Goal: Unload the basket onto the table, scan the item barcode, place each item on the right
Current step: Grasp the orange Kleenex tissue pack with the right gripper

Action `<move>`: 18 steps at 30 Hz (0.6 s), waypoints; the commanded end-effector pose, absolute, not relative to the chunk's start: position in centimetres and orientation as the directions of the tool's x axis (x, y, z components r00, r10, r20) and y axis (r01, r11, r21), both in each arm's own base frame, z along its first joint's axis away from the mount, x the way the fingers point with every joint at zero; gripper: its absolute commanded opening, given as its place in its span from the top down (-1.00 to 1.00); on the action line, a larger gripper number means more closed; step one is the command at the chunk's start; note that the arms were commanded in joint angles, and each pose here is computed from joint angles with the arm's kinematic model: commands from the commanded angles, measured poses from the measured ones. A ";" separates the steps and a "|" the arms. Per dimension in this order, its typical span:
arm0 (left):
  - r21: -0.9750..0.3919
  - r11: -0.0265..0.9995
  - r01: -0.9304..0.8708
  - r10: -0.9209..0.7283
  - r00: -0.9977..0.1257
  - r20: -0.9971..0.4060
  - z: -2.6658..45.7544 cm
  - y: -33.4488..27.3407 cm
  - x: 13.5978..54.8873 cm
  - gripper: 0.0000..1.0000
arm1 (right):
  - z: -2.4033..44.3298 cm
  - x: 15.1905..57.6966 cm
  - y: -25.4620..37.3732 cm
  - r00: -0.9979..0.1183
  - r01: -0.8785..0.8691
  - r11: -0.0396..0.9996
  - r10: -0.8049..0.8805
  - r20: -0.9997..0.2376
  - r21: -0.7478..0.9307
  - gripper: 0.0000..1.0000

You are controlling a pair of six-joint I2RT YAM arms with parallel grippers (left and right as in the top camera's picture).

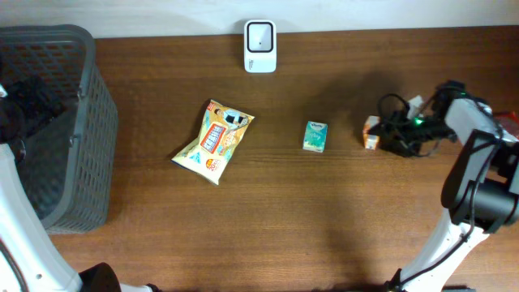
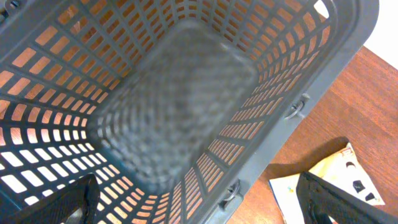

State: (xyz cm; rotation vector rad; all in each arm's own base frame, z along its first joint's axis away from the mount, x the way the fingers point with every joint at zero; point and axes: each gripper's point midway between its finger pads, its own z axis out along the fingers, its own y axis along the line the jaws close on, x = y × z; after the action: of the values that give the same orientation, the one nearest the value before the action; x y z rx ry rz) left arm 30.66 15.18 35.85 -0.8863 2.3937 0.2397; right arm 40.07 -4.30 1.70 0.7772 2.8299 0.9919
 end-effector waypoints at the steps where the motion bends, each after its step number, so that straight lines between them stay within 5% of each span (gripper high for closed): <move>1: -0.037 0.760 -0.649 -0.545 -0.605 -0.580 36.3 15.2 30.6 -0.98 | 3.9 39.6 -8.8 -0.864 0.464 0.739 0.499 0.065 0.489 -0.41; 5: -0.037 0.760 -0.649 -0.545 -0.605 -0.580 36.3 15.2 30.6 -0.98 | 8.0 38.2 -11.9 -0.880 0.469 0.837 0.470 0.069 0.281 -0.46; 8: -0.037 0.760 -0.649 -0.545 -0.605 -0.580 36.3 15.2 30.6 -0.98 | 9.0 37.8 -10.4 -0.925 0.379 0.883 0.371 0.082 0.275 -0.47; 18: -0.037 0.760 -0.649 -0.545 -0.605 -0.580 36.3 15.2 30.6 -0.98 | 2.8 38.4 -10.4 -0.946 0.323 0.932 0.322 0.031 0.168 -0.58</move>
State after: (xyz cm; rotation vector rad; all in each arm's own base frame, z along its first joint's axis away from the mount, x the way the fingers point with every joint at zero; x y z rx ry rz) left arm 30.68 15.18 35.86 -0.8860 2.3931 0.2392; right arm 38.95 -9.97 3.52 0.5169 3.0778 0.2995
